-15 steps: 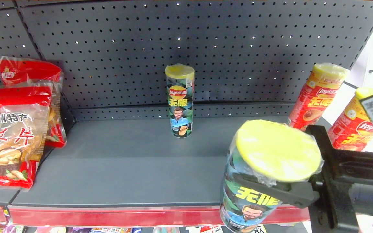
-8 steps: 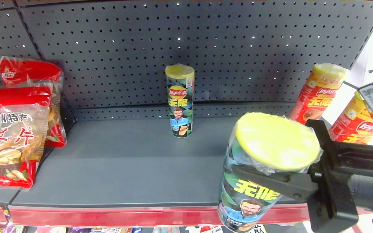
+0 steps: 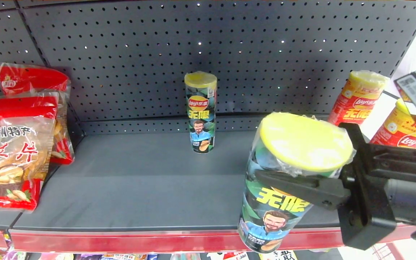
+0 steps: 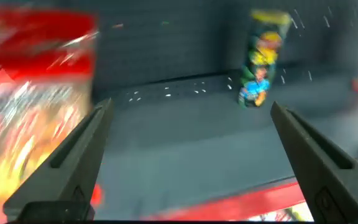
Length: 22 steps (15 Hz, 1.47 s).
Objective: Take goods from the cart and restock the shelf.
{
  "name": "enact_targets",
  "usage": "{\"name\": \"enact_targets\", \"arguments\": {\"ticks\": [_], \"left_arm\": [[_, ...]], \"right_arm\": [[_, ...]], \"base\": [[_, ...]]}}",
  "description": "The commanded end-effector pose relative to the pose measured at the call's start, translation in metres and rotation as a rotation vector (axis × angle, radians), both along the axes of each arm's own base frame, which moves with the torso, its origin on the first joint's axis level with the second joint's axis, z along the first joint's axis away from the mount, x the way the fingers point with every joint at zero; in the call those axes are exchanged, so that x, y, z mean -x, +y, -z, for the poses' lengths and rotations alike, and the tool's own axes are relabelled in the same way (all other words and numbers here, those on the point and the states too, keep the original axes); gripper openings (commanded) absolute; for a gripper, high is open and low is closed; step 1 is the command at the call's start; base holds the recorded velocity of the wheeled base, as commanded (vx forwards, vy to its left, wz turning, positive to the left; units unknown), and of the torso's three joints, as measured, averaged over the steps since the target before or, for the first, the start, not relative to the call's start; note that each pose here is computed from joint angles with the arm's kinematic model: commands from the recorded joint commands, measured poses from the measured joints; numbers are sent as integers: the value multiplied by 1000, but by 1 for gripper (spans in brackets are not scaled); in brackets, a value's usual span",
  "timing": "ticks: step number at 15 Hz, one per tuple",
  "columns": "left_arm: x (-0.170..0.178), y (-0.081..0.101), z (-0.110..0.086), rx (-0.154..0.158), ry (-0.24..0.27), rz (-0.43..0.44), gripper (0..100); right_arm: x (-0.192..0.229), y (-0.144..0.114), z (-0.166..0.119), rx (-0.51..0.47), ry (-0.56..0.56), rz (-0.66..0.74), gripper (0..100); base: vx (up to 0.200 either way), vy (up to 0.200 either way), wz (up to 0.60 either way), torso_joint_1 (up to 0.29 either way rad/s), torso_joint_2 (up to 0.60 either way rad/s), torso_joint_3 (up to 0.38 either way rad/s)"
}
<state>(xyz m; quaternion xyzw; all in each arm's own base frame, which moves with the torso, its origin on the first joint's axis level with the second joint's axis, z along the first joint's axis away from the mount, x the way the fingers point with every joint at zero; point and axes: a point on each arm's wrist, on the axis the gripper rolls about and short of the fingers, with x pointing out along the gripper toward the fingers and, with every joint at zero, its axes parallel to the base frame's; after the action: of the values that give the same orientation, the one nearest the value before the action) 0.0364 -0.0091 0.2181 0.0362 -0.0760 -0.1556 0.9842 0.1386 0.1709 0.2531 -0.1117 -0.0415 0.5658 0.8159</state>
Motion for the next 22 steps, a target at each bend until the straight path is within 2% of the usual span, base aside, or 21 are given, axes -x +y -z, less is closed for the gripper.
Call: {"name": "enact_targets", "arguments": {"ticks": [1, 2, 3, 4, 6, 7, 8, 9, 10, 11, 13, 16, 17, 18, 20, 22], "left_arm": [[-92, -24, -4, -209, 59, 249, 100], [-105, -31, -1, -205, 73, 282, 100], [-114, -35, 2, -187, 86, 303, 100], [-127, -40, 5, -139, 98, 329, 100], [-150, -44, 10, -74, 85, 329, 100], [-166, -47, 15, -29, 79, 333, 100], [-181, -51, 25, -18, 67, 344, 100], [-188, -53, 30, -21, 59, 357, 100], [-208, -60, 42, -25, 18, 405, 100], [-221, -68, 54, -15, 7, 434, 100], [-234, -80, 62, 16, 38, 473, 100], [-257, -91, 58, 19, -67, 525, 100], [-264, -93, 58, 18, -77, 526, 100], [-269, -95, 59, 23, -78, 530, 100], [-280, -100, 73, 34, -34, 570, 100], [-290, -110, 82, 46, -16, 590, 100]], "right_arm": [[-4, 1, -6, -19, 2, 13, 0], [-6, -1, -7, -25, 9, 22, 0], [-7, -2, -6, -27, 13, 29, 0], [-8, -3, -6, -28, 17, 35, 0], [-11, -5, -6, -31, 27, 46, 0], [-12, -4, -6, -33, 35, 48, 0], [-13, -3, -6, -37, 46, 49, 0], [-14, -2, -7, -41, 48, 50, 0], [-17, 0, -10, -48, 52, 54, 0], [-21, 3, -11, -50, 50, 57, 0], [-28, 6, -10, -45, 55, 69, 0], [-34, 5, -6, -35, 67, 90, 0], [-36, 6, -5, -32, 70, 95, 0], [-38, 6, -4, -31, 71, 96, 0], [-43, 9, -6, -45, 57, 102, 0], [-46, 10, -8, -53, 52, 107, 0]], "base": [[0, 0, 0, 0, 0, 0], [0, 0, 0, 0, 0, 0], [0, 0, 0, 0, 0, 0], [0, 0, 0, 0, 0, 0], [0, 0, 0, 0, 0, 0], [0, 0, 0, 0, 0, 0], [0, 0, 0, 0, 0, 0], [0, 0, 0, 0, 0, 0], [0, 0, 0, 0, 0, 0], [0, 0, 0, 0, 0, 0], [0, 0, 0, 0, 0, 0], [0, 0, 0, 0, 0, 0], [0, 0, 0, 0, 0, 0], [0, 0, 0, 0, 0, 0], [0, 0, 0, 0, 0, 0], [0, 0, 0, 0, 0, 0]]}}
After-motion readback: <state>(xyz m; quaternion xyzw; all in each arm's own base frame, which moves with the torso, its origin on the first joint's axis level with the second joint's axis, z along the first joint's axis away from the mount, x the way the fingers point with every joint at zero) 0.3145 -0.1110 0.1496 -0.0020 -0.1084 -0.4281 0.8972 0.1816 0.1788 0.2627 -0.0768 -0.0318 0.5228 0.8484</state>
